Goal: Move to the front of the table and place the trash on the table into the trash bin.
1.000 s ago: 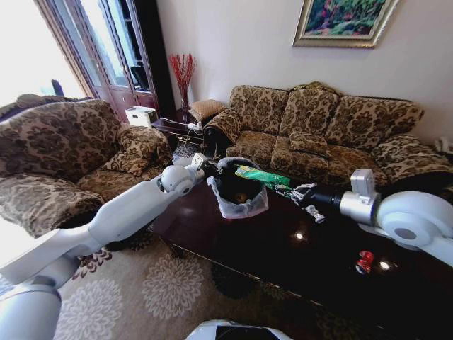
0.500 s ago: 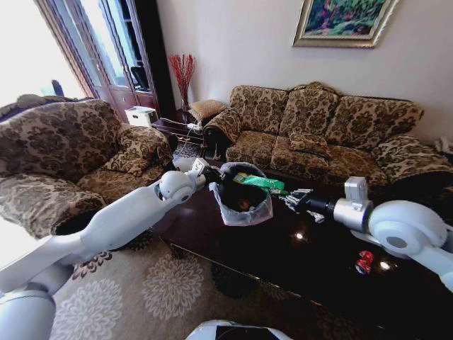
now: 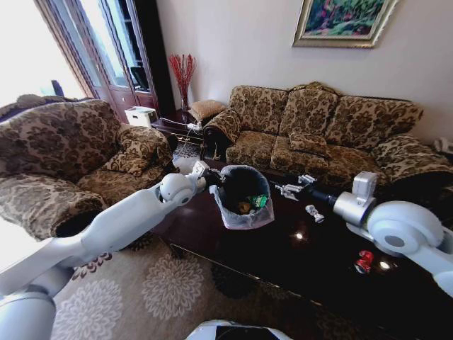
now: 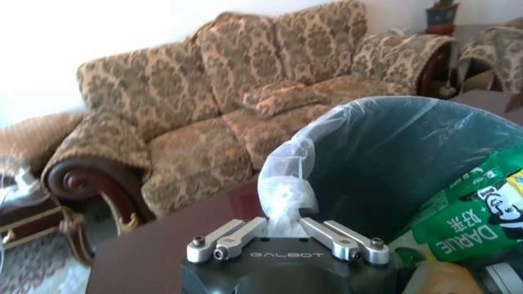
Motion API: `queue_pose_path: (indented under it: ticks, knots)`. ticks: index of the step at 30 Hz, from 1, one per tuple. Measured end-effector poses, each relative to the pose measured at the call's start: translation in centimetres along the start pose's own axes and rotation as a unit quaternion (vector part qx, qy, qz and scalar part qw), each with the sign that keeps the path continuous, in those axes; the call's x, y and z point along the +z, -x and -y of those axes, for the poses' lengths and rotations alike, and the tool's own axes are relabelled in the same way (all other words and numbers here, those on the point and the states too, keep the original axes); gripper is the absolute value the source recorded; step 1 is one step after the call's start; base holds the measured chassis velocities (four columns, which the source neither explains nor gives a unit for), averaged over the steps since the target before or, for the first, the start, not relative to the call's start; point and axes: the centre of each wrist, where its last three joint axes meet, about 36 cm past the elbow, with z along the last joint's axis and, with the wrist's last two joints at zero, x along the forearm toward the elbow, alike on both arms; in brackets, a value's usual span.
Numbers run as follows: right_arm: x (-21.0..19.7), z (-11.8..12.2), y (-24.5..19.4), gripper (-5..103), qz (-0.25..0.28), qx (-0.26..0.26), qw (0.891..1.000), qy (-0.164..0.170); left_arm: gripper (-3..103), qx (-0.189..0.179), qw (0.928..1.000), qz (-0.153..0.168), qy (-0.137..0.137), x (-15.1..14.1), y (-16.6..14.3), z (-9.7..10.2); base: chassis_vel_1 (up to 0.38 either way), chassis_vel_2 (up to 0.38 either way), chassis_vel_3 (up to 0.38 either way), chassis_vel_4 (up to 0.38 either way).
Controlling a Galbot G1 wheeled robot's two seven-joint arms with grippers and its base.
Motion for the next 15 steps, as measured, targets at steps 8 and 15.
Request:
queue_pose_path:
  ticks: [8,15]
  knots:
    - [7.5,9.3,1.5,100,-0.04,0.153,0.987,0.002,2,-0.028,0.9991,0.001,-0.033,1.9,-1.9,-1.6,0.0,0.0,0.0,0.0]
    - [18.1,13.7,0.4,100,-0.081,0.234,0.969,0.028,2,-0.04,0.9974,0.01,-0.058,3.3,-3.1,-1.7,0.0,0.0,0.0,0.0]
